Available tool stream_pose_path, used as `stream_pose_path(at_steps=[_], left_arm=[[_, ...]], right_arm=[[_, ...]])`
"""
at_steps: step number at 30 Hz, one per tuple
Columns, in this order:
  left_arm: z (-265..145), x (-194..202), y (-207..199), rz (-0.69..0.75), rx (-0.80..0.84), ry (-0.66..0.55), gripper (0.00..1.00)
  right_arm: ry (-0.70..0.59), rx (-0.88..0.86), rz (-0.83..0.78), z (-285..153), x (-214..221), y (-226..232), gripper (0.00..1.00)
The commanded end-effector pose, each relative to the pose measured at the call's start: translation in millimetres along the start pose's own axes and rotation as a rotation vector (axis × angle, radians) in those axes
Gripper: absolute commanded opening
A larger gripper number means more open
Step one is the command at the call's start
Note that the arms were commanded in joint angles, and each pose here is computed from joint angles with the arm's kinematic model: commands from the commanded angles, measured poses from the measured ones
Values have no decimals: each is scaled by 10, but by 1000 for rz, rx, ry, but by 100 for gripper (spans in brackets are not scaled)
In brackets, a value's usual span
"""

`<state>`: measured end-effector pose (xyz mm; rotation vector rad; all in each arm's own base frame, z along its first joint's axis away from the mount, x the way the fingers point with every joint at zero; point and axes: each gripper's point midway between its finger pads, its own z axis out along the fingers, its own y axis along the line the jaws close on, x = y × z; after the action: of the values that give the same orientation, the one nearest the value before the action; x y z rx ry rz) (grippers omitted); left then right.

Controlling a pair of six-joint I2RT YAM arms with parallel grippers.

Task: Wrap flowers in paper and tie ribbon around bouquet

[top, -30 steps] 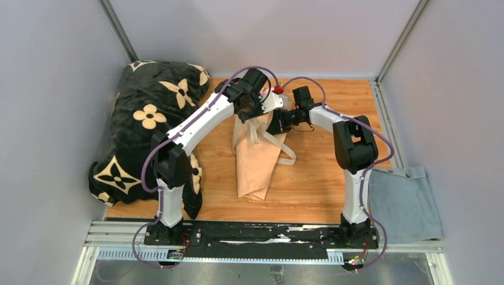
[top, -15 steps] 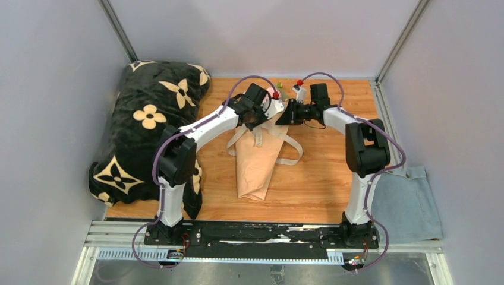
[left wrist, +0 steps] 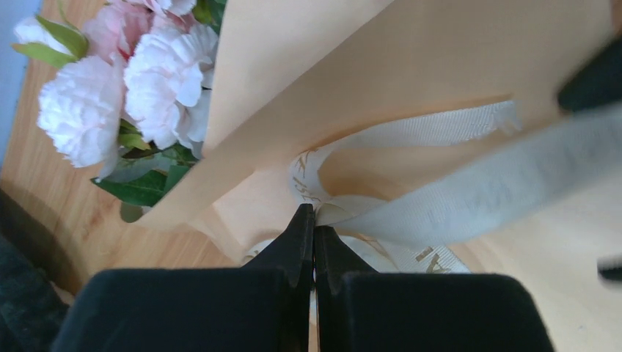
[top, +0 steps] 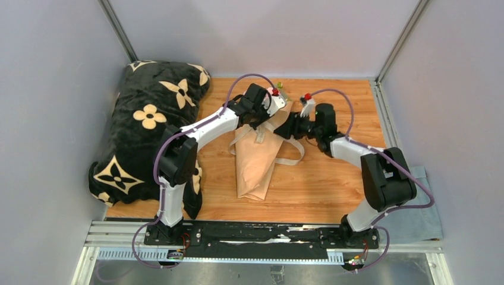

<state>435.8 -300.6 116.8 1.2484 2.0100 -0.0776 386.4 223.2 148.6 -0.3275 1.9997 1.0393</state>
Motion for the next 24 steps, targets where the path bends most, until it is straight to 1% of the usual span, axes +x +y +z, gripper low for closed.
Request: stream_pose_path(at_steps=[1,5,9,12,14,16,17,19,22,23,24], left_arm=[[79,56,-107,-38,40,-12,0],[159,147,-149,-54,45,12,0],[213,175,-184,-68,55,16,0],[243,162,-193,-76,60,13,0],[265,166,-201,-78,64,15,0],[285,162,-207,-78,68,17,0],[294,161,-204,-79,68,17,0],[310,151,-212,-84,71,16,0],[320,141,-224,-91,80,14,0],[327,147,-232,-91,83,15,0],[328,150,-238,-92,86,15,0]], right_arm=[[-80,-26,-62,150,249,363,60],[-169,15,-107,82,219,466,53],[-151,57,-115,69,274,434,47],[-188,109,-133,-8,233,424,43],[-196,157,-181,-64,207,455,42],[-191,151,-224,-76,187,542,43],[-169,137,-221,-52,227,574,43],[-118,144,-135,28,404,520,43],[-99,144,41,154,643,428,48],[-109,124,85,216,649,438,49],[-79,101,130,312,746,435,49]])
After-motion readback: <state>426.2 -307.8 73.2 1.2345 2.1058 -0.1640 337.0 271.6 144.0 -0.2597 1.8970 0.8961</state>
